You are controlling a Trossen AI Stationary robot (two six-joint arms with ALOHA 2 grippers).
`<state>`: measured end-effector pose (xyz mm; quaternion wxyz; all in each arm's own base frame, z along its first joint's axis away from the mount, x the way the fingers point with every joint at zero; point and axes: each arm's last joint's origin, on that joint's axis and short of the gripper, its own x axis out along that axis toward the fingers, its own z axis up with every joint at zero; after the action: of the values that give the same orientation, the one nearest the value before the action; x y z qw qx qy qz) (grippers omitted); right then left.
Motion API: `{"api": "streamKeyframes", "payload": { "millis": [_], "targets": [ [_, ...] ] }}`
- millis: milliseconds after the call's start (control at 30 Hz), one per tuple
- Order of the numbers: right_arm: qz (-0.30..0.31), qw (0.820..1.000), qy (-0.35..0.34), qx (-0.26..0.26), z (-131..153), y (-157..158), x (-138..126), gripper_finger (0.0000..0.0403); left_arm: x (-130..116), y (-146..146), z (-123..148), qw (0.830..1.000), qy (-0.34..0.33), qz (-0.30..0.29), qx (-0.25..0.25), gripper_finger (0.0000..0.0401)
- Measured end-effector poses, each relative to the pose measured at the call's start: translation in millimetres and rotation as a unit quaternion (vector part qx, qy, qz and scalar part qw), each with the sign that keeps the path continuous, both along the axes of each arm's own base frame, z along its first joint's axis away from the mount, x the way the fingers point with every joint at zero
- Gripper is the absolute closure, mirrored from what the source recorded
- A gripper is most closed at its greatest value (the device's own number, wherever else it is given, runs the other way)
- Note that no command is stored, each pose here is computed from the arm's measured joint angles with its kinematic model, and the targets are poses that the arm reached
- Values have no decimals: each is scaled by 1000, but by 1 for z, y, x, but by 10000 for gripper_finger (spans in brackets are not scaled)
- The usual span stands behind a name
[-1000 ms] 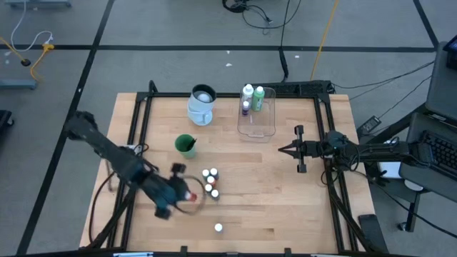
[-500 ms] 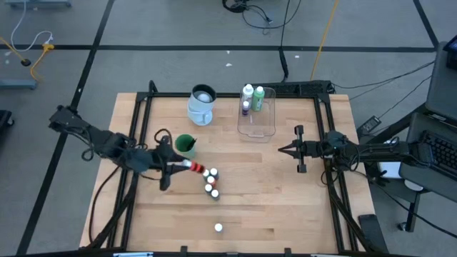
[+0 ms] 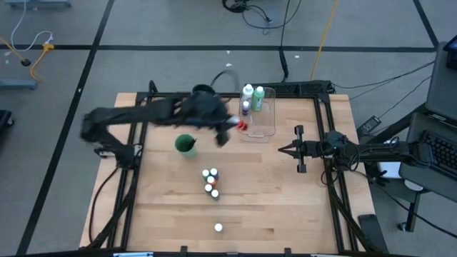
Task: Pick & Place Paint Supplies
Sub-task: Put the red paint bottle into the transparent bin
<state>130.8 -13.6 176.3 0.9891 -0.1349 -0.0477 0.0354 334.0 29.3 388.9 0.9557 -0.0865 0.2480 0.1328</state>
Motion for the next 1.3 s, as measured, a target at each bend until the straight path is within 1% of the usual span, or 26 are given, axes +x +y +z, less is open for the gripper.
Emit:
{"api": "streamKeyframes", "payload": {
  "millis": [100,200,300,400,467,633,767,833,900,1000,1100,1300],
  "targets": [
    [-1,1000,2,-8,-1,0,0,399,41,36,-6,1000,12,-21,10,300],
    [-1,1000,9,-12,-2,0,0,399,75,66,-20,997,43,-48,39,300],
    [-2,999,23,-22,-5,0,0,399,98,89,-36,992,93,-64,60,300],
    [-2,999,38,-34,-8,0,0,399,114,106,-47,987,126,-53,85,300],
    [-2,998,46,-41,-10,0,0,399,121,114,-53,986,135,-46,84,300],
    [-2,998,47,-45,-10,0,0,399,131,128,-70,988,143,-3,51,300],
    [-2,998,48,-45,-10,0,0,399,132,138,-82,982,163,74,51,300],
    [-2,998,48,-43,-10,0,0,399,134,141,-90,980,173,88,48,300],
    [-2,998,51,-42,-11,0,0,399,136,142,-92,980,169,89,49,300],
    [-2,998,53,-41,-11,0,0,399,141,140,-101,979,182,67,66,300],
    [-1,998,52,-33,-11,0,0,399,142,139,-106,977,194,55,67,300],
    [-1,998,49,-35,-10,0,0,399,145,137,-106,978,187,53,79,300]
  ]
}}
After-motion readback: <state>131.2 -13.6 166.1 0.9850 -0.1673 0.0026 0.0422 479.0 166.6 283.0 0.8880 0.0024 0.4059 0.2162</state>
